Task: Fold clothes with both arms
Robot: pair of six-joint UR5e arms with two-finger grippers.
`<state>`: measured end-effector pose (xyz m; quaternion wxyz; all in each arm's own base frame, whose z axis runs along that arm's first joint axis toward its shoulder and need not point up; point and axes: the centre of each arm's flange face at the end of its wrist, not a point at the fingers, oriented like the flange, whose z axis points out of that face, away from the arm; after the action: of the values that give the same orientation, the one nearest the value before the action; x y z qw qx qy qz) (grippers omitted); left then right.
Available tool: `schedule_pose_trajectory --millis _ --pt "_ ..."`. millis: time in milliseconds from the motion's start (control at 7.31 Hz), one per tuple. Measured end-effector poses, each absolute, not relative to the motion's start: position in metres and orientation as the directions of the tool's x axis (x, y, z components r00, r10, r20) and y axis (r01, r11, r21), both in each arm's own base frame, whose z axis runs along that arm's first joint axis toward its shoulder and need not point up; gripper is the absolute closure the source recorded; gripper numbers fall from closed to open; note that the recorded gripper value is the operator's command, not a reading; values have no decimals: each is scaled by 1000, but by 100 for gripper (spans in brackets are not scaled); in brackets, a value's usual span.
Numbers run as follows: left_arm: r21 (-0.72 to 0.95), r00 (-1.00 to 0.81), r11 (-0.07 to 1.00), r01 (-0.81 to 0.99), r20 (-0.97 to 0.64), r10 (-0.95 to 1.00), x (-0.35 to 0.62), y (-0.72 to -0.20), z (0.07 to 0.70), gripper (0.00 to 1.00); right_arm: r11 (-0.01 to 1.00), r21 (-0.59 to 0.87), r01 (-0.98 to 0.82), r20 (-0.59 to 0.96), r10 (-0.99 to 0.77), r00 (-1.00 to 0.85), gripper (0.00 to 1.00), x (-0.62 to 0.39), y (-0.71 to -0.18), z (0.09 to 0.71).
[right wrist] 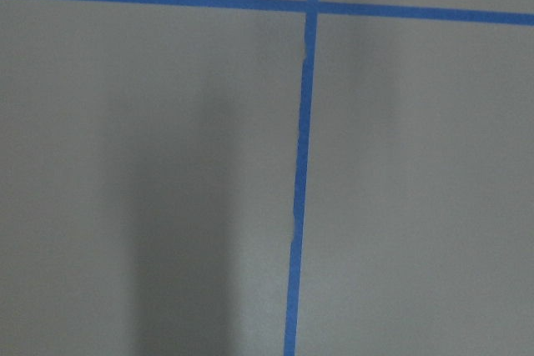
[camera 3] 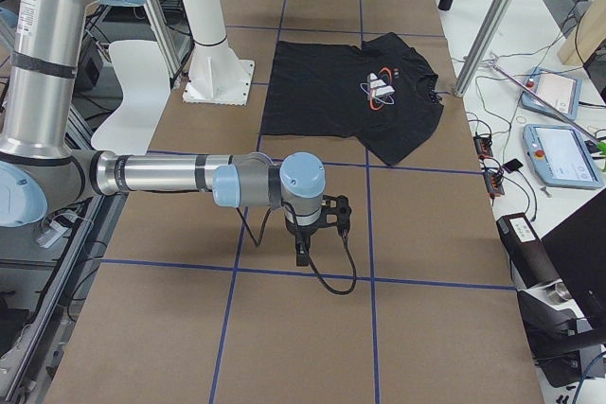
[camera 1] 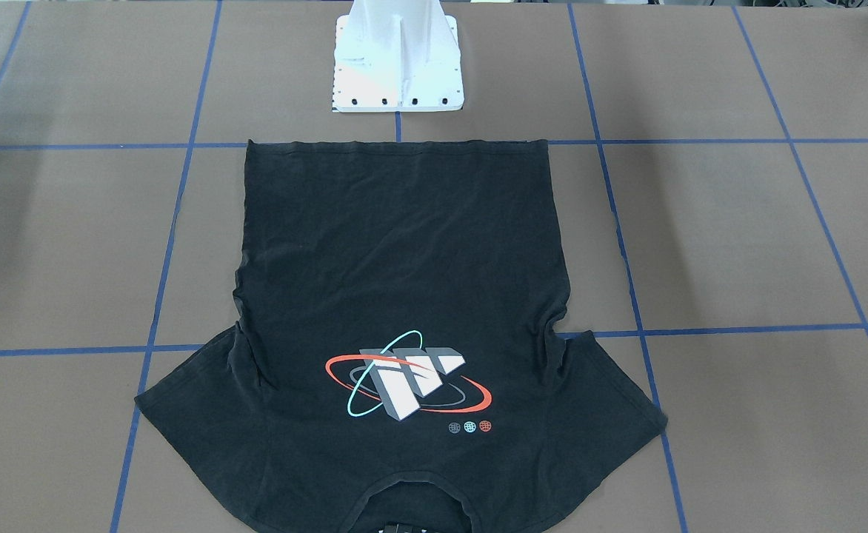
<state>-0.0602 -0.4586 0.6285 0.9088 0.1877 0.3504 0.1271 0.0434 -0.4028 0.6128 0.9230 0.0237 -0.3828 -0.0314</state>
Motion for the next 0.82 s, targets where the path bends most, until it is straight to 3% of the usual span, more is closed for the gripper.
schedule_pose_trajectory --millis 547,821 --pt "766 725 636 -90 -388 569 -60 -505 554 0 963 268 39 686 -219 694 0 37 -471 554" --pt "799 726 600 -40 -389 567 -58 -556 524 0 943 332 32 675 -261 690 0 33 -511 535"
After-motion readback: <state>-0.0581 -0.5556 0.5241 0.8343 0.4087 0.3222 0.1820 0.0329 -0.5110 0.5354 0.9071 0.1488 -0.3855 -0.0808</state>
